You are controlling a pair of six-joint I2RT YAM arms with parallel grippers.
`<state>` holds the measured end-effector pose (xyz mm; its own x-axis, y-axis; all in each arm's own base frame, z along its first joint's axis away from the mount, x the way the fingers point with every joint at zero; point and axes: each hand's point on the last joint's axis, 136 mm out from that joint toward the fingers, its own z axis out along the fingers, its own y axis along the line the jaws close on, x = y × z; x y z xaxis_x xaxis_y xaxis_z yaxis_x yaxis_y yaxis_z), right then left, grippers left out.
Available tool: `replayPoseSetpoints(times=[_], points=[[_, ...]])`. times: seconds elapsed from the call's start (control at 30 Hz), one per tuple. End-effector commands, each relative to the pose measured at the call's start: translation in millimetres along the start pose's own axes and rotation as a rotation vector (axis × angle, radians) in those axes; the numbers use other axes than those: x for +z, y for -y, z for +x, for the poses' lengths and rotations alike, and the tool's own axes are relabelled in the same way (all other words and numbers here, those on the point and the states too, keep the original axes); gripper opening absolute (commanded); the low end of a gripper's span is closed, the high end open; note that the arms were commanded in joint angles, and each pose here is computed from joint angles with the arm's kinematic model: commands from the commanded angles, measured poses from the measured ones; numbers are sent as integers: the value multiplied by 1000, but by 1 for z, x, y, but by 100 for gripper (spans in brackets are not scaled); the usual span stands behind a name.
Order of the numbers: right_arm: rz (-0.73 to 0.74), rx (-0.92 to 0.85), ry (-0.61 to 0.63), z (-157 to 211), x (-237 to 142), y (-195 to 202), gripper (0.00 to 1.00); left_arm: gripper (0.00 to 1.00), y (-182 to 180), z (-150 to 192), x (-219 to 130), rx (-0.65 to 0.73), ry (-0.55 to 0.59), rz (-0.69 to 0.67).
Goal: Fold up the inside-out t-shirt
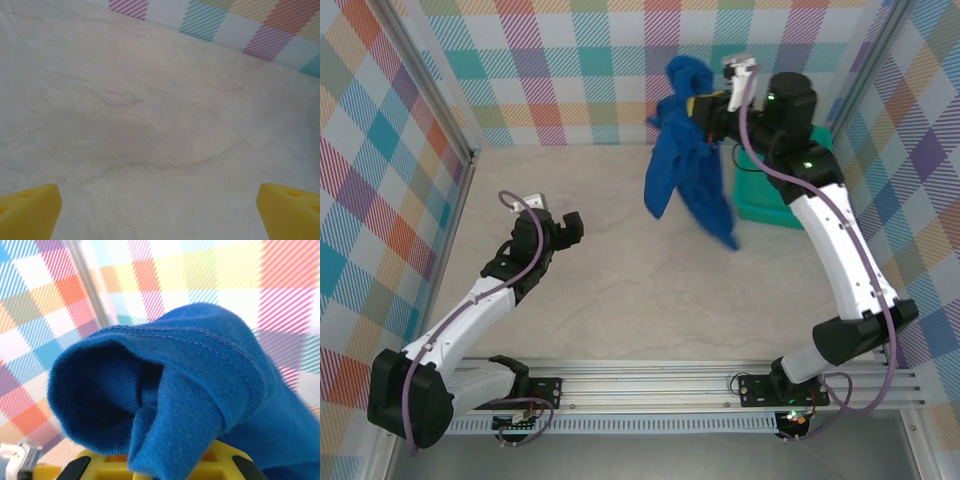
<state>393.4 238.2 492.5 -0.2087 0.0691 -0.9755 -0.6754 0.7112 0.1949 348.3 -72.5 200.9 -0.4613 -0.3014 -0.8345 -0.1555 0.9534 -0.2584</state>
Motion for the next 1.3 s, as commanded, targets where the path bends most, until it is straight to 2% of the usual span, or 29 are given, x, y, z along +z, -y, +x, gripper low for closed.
replayPoseSetpoints(times=[0.0, 0.2, 0.3, 0.4, 0.53, 0.63, 0.7, 0.77, 0.83, 0.93, 1.03, 1.13, 1.27], points=[[-94, -9, 25, -10, 14, -30, 0, 100, -21, 1, -9, -37, 14, -73], [-73, 71, -144, 48, 64, -10, 0, 100, -36, -9, -33, -53, 72, -112], [-87, 72, -177, 58, 71, -10, 0, 100, -35, -13, -42, -55, 93, -89], [20, 32, -236, 74, 70, 10, 3, 99, -10, -15, -41, -38, 82, 48], [210, 23, -405, 143, 58, 56, 10, 96, 25, -10, -34, -62, 39, 225], [391, 123, -583, 217, 30, 114, 19, 94, 42, -1, -20, -52, -3, 278], [580, 168, -690, 254, 1, 162, 34, 94, 53, 6, -7, -27, -39, 294], [754, 84, -754, 267, -23, 190, 50, 94, 67, 11, 10, 4, -82, 319], [740, 53, -739, 267, -23, 178, 61, 94, 84, 18, 28, 47, -129, 348], [574, 161, -676, 279, -19, 140, 79, 94, 112, 34, 55, 160, -216, 415], [501, 285, -693, 308, -29, 119, 81, 93, 144, 47, 75, 286, -268, 502], [545, 346, -750, 340, -46, 118, 82, 92, 177, 63, 89, 468, -314, 562], [560, 424, -767, 363, -52, 116, 81, 89, 202, 108, 118, 653, -483, 596]])
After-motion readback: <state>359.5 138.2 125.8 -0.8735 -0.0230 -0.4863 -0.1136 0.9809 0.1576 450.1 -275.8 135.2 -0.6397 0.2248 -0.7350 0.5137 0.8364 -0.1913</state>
